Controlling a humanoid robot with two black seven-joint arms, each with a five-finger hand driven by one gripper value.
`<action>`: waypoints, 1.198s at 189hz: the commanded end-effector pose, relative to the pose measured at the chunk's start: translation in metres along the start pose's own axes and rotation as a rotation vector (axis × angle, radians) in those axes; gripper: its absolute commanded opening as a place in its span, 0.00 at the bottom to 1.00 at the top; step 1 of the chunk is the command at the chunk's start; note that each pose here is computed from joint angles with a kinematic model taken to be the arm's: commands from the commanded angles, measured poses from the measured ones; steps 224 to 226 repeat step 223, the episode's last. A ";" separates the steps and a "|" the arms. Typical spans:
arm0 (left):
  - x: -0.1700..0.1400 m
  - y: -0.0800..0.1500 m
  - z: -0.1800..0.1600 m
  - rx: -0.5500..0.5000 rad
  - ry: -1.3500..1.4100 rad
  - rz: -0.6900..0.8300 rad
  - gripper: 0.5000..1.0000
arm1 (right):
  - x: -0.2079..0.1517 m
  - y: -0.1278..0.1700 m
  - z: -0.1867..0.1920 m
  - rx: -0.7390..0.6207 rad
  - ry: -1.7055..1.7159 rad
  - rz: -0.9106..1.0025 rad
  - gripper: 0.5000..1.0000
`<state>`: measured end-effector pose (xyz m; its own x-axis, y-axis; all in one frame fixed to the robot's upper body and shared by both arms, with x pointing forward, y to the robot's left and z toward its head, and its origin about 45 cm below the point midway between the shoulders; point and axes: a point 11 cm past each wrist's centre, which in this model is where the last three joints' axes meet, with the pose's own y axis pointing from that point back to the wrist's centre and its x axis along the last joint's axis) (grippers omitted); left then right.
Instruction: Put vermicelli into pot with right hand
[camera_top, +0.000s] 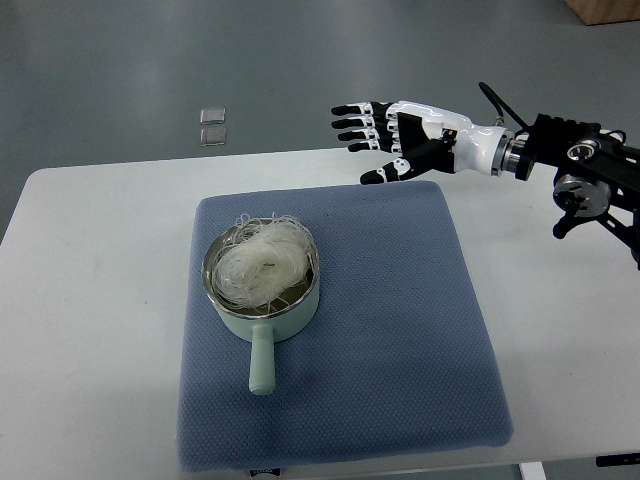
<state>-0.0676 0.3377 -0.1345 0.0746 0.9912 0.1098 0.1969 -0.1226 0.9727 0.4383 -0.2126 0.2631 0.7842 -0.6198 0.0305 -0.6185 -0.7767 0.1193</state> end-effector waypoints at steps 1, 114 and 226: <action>0.000 0.000 0.000 0.000 0.000 0.000 1.00 | 0.014 0.019 0.025 0.003 -0.128 0.134 0.81; 0.000 0.000 0.000 0.000 0.000 0.000 1.00 | 0.038 0.040 0.067 0.019 -0.580 0.471 0.85; 0.000 0.000 0.000 0.000 -0.002 0.000 1.00 | 0.039 0.040 0.071 0.016 -0.587 0.508 0.85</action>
